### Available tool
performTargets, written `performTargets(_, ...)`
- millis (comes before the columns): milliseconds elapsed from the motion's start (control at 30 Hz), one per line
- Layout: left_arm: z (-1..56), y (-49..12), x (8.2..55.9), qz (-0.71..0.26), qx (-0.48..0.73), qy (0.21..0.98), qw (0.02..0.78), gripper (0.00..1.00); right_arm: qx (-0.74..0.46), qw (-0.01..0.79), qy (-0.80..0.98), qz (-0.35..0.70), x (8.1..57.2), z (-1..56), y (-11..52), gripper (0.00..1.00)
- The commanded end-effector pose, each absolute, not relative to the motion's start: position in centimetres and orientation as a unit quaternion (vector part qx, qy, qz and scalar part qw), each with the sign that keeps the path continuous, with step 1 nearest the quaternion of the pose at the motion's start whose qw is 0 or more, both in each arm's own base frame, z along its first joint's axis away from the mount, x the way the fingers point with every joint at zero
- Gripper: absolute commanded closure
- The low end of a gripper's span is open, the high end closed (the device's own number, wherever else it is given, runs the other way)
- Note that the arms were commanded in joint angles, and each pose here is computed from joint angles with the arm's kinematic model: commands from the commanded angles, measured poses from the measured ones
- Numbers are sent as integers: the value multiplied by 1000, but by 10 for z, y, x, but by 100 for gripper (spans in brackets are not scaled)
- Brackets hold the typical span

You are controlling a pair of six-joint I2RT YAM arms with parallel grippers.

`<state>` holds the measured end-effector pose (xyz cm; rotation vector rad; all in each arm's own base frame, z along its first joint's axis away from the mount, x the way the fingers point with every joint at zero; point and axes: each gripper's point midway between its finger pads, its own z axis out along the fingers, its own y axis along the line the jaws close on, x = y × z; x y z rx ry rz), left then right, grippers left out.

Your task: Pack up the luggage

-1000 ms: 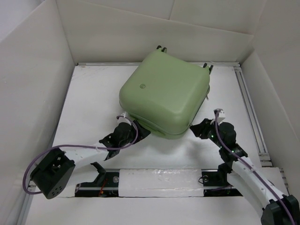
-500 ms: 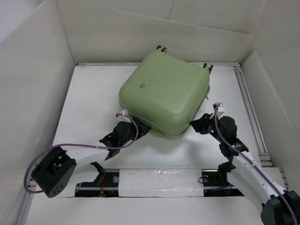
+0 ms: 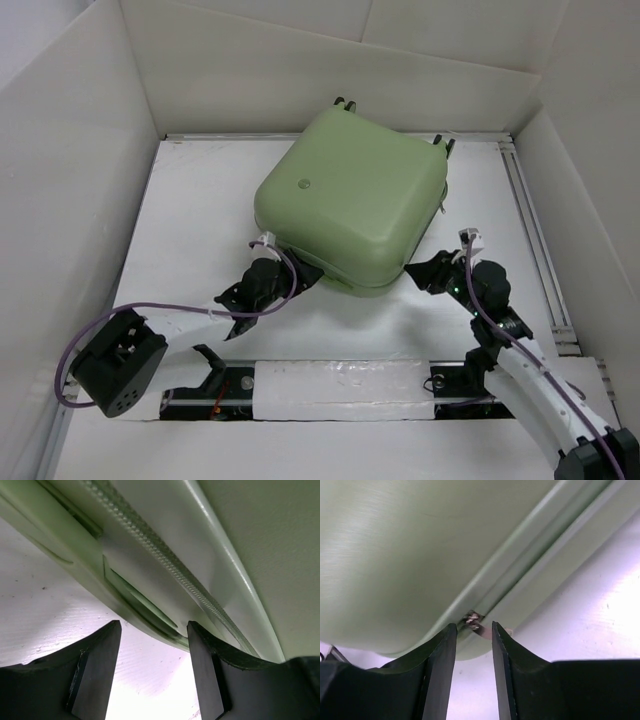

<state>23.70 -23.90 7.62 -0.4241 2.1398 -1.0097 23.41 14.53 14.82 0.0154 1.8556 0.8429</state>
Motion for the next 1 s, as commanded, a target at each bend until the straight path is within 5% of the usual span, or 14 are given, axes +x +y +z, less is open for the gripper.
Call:
performTargets(0, 108, -253, 251, -426, -151, 804, 387, 49, -2, 515, 780, 357, 243, 153, 152, 60)
performTargets(400, 103, -255, 251, -426, -149, 807, 382, 51, -3, 524, 778, 346, 255, 155, 152, 62)
performTargets(567, 105, -259, 253, -432, -146, 804, 382, 54, -7, 509, 789, 343, 261, 147, 156, 82)
performTargets(700, 108, -264, 251, -445, -137, 801, 377, 63, -5, 505, 789, 349, 261, 147, 158, 100)
performTargets(967, 114, -282, 246, -460, -114, 796, 376, 97, 38, 476, 786, 394, 220, 140, 159, 100)
